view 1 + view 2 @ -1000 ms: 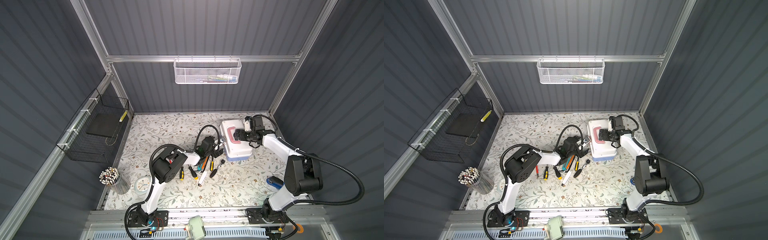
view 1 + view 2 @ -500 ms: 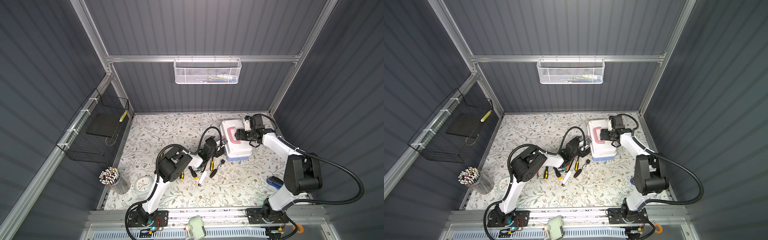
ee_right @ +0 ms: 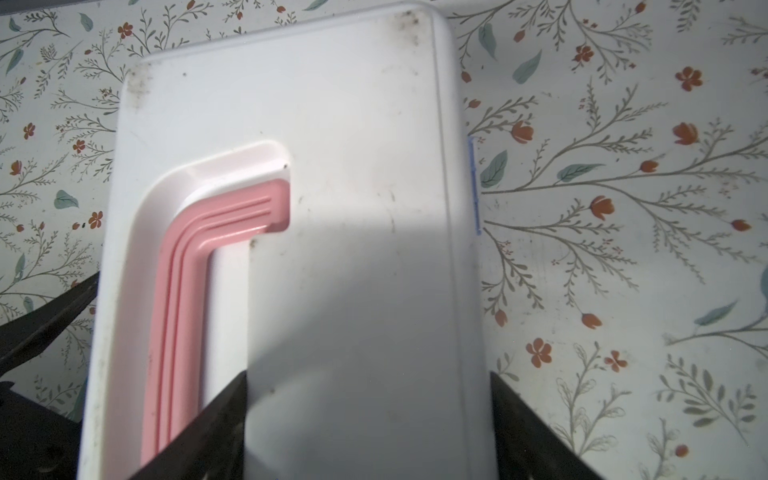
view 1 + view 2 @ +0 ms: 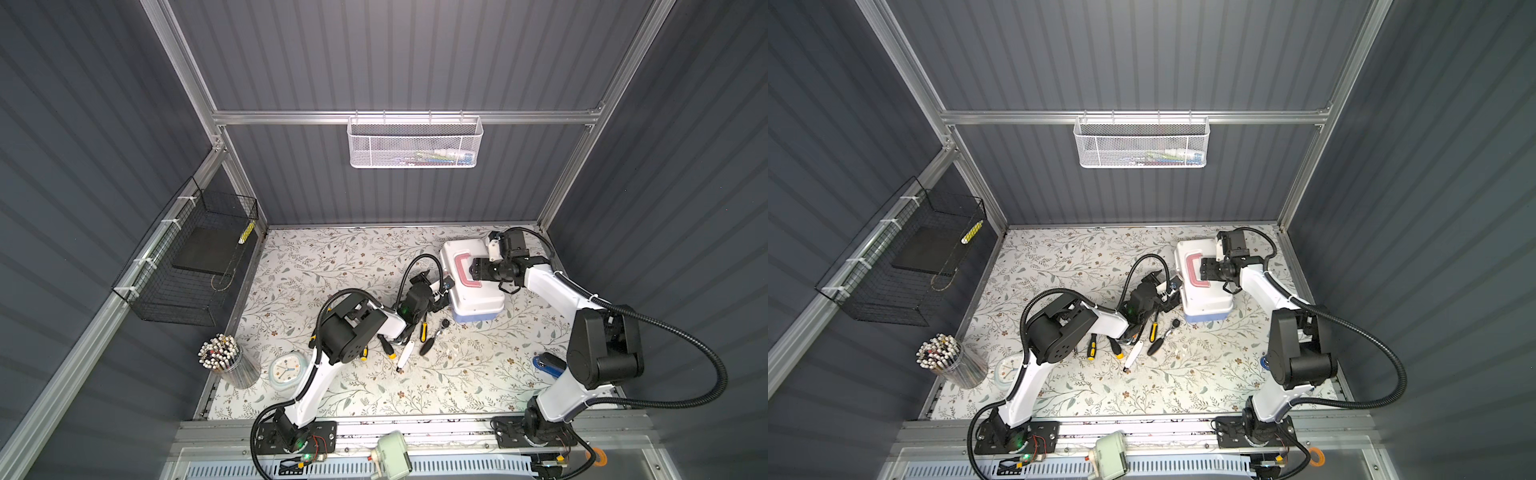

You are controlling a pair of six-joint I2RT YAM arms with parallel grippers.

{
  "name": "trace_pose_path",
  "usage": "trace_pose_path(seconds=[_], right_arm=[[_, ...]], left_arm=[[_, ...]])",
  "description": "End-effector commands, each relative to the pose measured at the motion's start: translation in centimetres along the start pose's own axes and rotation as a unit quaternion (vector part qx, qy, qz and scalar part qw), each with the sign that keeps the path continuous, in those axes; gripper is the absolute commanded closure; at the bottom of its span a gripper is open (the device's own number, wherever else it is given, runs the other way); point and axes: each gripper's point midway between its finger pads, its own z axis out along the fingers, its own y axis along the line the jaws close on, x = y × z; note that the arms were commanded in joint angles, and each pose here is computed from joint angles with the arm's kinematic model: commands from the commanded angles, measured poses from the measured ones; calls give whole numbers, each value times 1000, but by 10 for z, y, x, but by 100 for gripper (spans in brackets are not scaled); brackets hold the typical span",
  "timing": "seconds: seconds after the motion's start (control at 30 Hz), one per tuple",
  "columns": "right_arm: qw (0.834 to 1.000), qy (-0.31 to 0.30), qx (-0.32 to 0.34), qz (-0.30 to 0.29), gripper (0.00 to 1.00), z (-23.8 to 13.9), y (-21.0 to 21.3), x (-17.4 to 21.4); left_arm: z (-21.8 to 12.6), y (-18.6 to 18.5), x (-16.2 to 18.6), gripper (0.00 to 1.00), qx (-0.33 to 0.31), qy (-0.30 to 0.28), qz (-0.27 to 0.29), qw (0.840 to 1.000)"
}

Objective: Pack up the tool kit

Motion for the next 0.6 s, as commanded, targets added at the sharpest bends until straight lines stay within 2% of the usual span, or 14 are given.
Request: trace_pose_path(seconds=[0.0,0.57], right_arm=[[992,121,36,-9,42,24,-17,66],[988,153,37,-1,46,30,-18,80]], left_arm=[[-3,-12,-13,4,-6,-38,5,999],[-4,-21,-16,2,-39,-63,7,997]])
